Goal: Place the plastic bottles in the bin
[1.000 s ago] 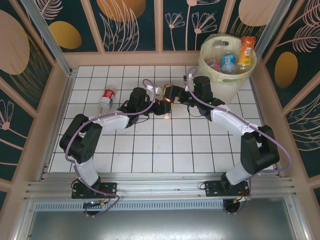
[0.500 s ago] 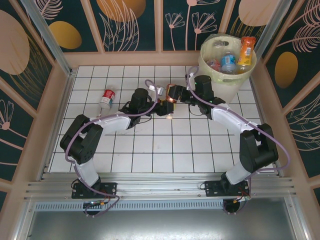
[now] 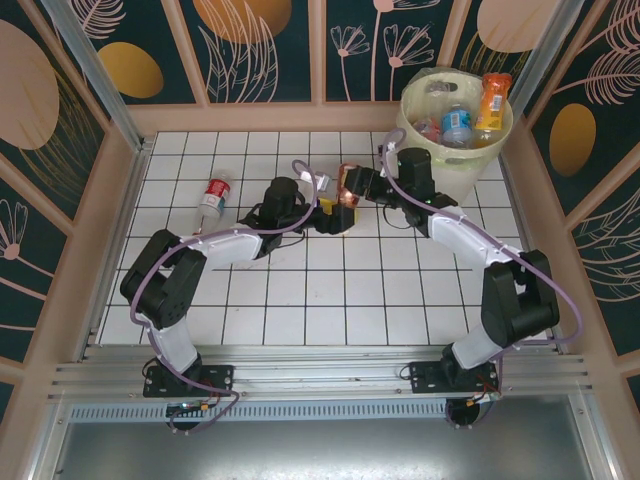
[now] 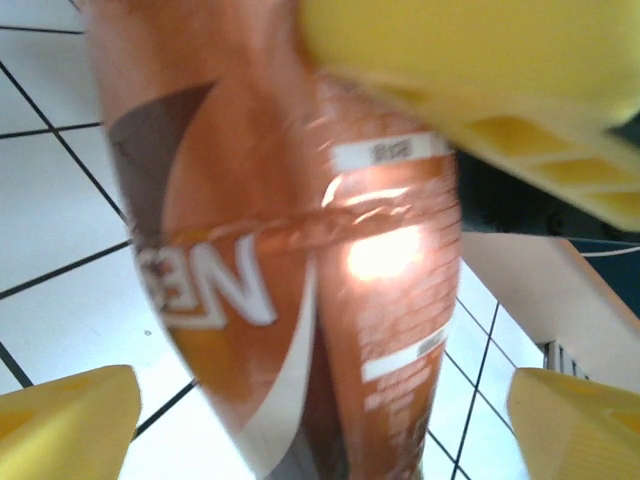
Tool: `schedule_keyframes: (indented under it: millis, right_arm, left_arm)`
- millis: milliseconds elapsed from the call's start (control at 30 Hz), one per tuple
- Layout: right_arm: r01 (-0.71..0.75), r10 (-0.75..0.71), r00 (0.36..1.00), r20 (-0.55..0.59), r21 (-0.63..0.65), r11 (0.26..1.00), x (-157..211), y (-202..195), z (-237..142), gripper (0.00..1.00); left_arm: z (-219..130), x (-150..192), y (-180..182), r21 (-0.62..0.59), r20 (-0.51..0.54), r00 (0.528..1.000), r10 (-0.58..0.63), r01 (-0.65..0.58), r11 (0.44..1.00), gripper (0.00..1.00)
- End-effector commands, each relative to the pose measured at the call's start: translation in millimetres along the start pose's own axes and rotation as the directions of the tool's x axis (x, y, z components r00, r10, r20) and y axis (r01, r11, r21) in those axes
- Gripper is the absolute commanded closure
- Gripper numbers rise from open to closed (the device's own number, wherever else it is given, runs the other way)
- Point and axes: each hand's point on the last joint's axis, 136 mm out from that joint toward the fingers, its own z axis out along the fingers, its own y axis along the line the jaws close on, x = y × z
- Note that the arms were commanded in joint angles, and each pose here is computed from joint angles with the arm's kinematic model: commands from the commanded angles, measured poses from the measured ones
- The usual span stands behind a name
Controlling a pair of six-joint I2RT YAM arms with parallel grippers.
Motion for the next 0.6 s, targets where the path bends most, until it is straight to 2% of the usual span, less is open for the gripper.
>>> schedule_keyframes:
  millis: [0, 367, 567]
  right_arm:
    - [0.070, -0.066, 0.994, 0.086, -0.042, 0.997, -27, 25, -25, 0.46]
    - [0.236, -0.222, 0.955, 0.196, -0.053, 0.970, -65, 67, -74, 0.45]
    - [0.332, -0.326, 0.898, 0.296, 0.033, 0.943, -95, 92, -111, 0.45]
  left_arm:
    - [-12, -30, -33, 0.064, 0.074, 0.995, 0.068, -0.072, 0.995, 0.01]
    - [-52, -62, -95, 0.181, 0.150, 0.975, 0.166, -0.192, 0.964, 0.01]
    - [-71, -81, -117, 0.182, 0.198, 0.959, 0.205, -0.241, 0.953, 0.01]
